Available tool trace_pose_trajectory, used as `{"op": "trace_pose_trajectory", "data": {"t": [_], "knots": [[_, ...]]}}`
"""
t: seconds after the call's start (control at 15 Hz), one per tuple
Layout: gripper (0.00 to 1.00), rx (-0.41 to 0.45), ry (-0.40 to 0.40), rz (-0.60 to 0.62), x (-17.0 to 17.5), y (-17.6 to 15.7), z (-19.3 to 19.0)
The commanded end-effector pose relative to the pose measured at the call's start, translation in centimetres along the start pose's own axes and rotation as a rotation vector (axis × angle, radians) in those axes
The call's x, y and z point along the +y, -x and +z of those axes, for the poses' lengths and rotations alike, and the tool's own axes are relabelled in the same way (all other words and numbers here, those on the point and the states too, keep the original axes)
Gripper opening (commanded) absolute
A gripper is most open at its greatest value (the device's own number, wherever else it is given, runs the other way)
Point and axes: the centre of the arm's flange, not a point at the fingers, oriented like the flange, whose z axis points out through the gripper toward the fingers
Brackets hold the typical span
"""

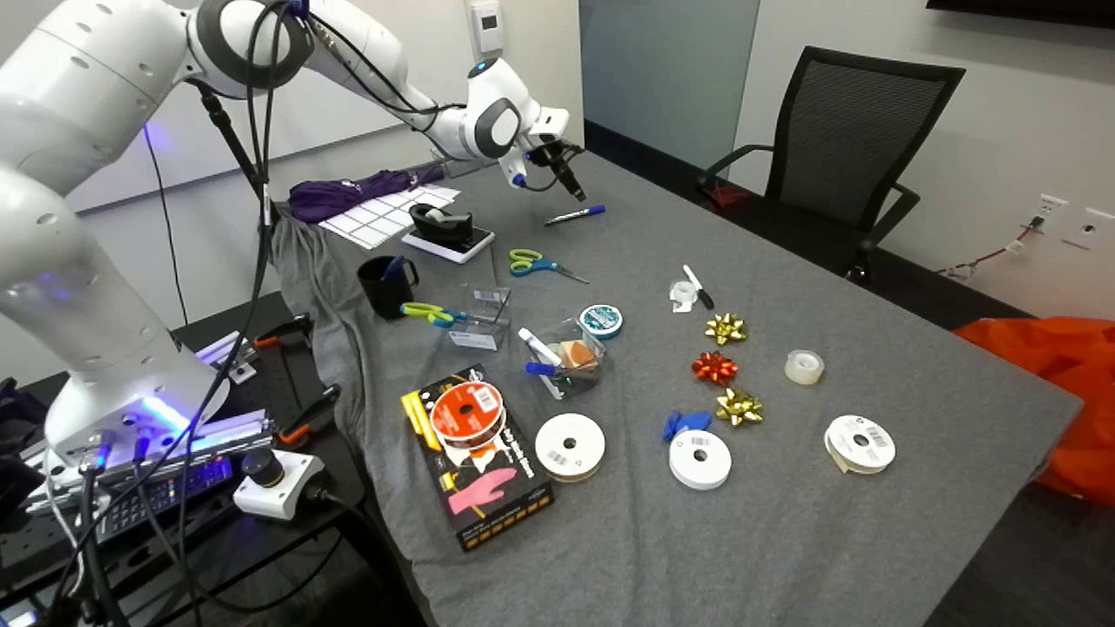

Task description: Put the blue marker in the container in the middle.

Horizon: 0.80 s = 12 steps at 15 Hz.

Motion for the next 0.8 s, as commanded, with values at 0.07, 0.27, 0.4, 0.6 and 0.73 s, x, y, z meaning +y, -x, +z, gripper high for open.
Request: {"op": "trace_pose_trajectory", "data": {"t": [0.07,0.27,0.4,0.6,0.73], "knots": [[1.00,0.005,0.038,0.035,-0.5,0.0,3.7],[1.00,0.006,0.043,0.046,-0.4,0.8,4.9],[1.00,-0.003,0.052,0.043,-0.4,1.3,5.7],[1.00,-0.038,0.090,0.001,-0.4,2.1,6.5],[1.00,-0.058,0.115,-0.029,-0.5,2.6,6.9]]}}
